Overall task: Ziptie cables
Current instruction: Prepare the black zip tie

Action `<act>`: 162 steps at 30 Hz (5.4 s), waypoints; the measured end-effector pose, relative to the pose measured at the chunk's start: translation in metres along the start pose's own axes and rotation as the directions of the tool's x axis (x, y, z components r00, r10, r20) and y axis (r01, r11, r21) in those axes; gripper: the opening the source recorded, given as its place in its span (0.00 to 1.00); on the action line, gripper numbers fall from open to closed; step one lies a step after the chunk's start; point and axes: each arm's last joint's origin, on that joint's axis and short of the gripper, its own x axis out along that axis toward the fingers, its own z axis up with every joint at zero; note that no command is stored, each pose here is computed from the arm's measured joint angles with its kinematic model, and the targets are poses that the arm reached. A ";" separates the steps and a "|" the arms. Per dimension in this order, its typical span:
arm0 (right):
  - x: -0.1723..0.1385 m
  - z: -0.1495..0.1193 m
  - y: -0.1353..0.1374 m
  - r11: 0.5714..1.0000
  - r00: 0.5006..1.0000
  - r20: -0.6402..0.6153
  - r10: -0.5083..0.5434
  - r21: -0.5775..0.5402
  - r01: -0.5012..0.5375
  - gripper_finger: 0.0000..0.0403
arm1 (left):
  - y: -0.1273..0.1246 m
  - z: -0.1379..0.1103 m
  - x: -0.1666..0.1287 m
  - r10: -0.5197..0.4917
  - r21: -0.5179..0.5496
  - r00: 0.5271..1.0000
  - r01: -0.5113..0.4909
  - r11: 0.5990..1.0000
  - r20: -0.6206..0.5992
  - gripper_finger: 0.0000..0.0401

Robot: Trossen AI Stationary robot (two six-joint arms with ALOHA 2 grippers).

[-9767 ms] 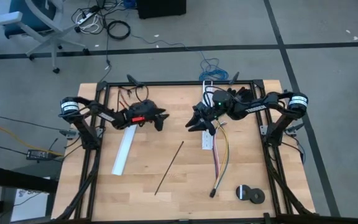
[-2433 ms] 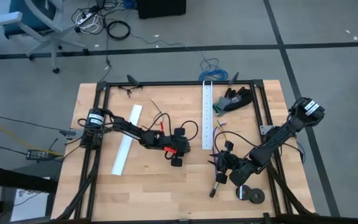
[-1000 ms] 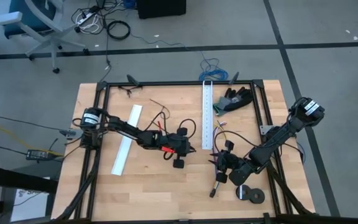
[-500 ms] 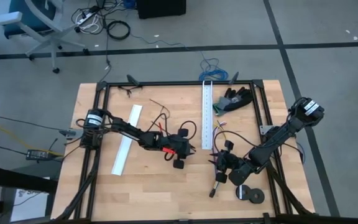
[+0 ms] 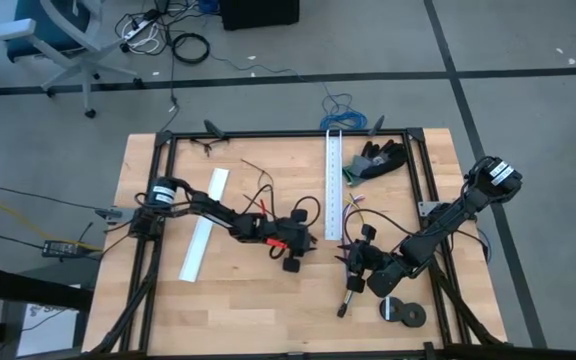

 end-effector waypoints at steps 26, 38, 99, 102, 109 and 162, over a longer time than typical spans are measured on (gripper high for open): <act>0.000 0.000 0.000 1.000 1.000 0.001 -0.002 -0.001 0.002 0.28 | 0.003 0.042 -0.031 0.053 0.013 0.997 -0.054 0.998 0.052 0.00; 0.018 -0.002 0.000 0.999 1.000 -0.005 -0.029 0.030 0.029 0.28 | -0.009 0.035 -0.098 0.196 -0.024 0.977 -0.194 0.981 0.088 0.00; 0.039 -0.008 -0.013 0.983 0.990 -0.143 -0.012 0.180 0.038 0.03 | -0.032 -0.012 -0.125 0.167 -0.245 0.984 -0.146 0.959 0.068 0.02; 0.032 0.004 -0.003 0.981 0.996 -0.047 0.070 0.185 -0.060 0.03 | -0.032 -0.012 -0.125 0.167 -0.247 0.984 -0.146 0.958 0.068 0.02; 0.050 0.018 -0.003 0.994 0.994 0.077 0.076 0.072 -0.082 0.03 | -0.032 -0.012 -0.125 0.167 -0.259 0.983 -0.144 0.955 0.070 0.02; 0.083 0.037 -0.030 0.983 0.978 0.098 0.183 -0.005 -0.184 0.00 | -0.033 -0.002 -0.126 0.148 -0.254 0.977 -0.105 0.961 0.156 0.04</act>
